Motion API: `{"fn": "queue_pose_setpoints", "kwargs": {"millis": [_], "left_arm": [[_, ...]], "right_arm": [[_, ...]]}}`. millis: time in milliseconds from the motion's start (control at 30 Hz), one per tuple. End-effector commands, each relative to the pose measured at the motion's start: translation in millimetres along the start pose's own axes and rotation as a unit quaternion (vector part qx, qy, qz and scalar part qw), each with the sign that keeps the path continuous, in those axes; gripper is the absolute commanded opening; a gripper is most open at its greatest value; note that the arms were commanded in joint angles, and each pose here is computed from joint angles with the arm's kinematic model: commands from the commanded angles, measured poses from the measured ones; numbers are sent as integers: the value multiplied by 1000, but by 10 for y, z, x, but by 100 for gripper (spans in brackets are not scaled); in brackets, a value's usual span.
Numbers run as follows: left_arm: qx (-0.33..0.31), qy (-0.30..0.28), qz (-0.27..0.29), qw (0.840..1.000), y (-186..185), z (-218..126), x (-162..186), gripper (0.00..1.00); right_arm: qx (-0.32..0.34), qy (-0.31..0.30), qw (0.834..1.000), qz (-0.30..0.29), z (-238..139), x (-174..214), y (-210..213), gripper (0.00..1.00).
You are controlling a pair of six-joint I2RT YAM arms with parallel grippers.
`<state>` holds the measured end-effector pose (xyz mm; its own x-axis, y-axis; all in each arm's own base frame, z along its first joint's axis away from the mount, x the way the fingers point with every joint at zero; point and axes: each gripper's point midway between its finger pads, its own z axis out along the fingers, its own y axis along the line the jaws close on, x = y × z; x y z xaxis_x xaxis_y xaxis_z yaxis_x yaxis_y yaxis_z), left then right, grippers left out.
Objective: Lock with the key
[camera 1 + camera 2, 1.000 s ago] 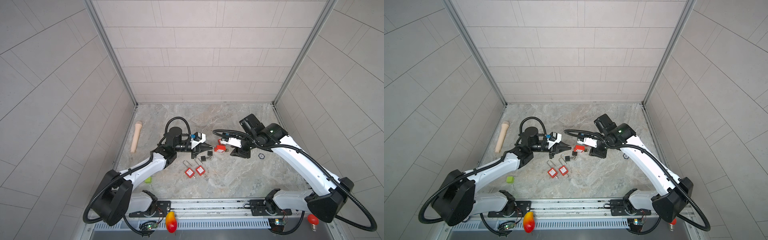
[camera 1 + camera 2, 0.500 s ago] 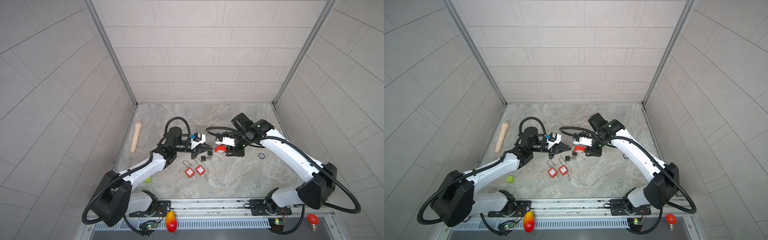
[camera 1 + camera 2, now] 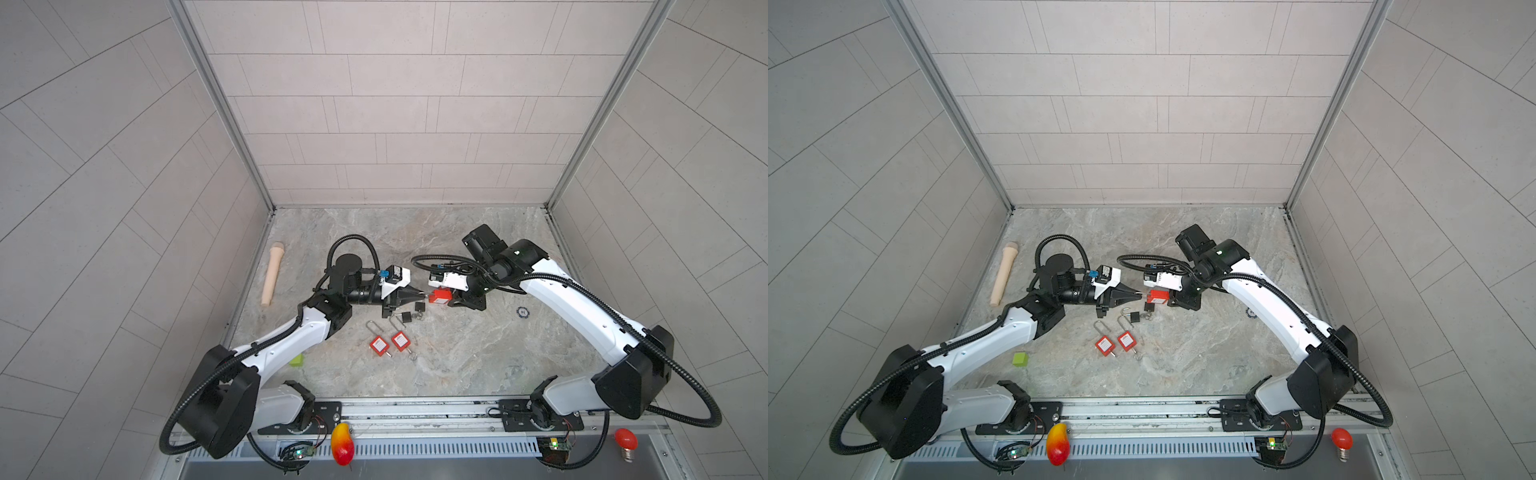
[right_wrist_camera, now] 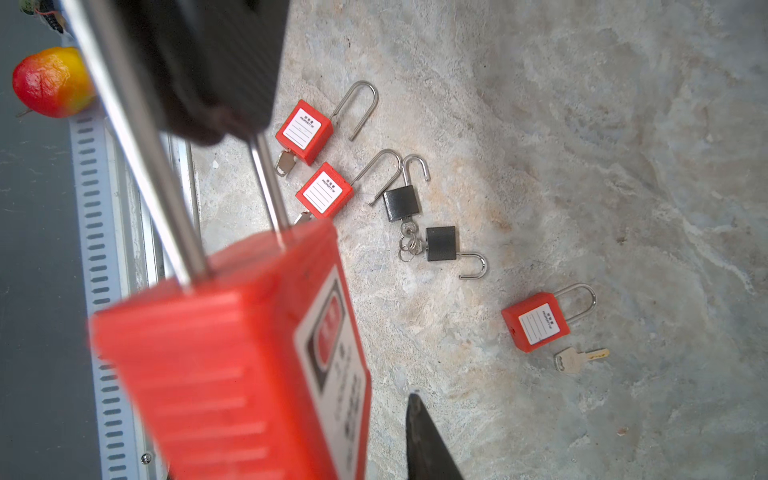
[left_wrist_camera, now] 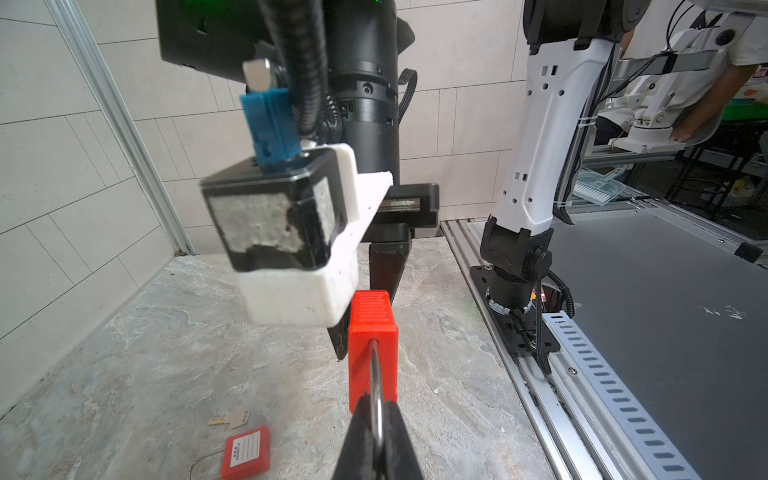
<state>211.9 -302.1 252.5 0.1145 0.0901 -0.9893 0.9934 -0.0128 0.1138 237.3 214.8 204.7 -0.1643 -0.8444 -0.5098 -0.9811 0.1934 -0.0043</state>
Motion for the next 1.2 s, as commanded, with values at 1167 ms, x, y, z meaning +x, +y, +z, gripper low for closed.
{"fn": "queue_pose_setpoints", "kwargs": {"millis": [1167], "left_arm": [[9, -3, 24, 1000, -95, -26, -51, 0]], "right_arm": [[10, -44, 998, -48, -151, -25, 168, 7]]}}
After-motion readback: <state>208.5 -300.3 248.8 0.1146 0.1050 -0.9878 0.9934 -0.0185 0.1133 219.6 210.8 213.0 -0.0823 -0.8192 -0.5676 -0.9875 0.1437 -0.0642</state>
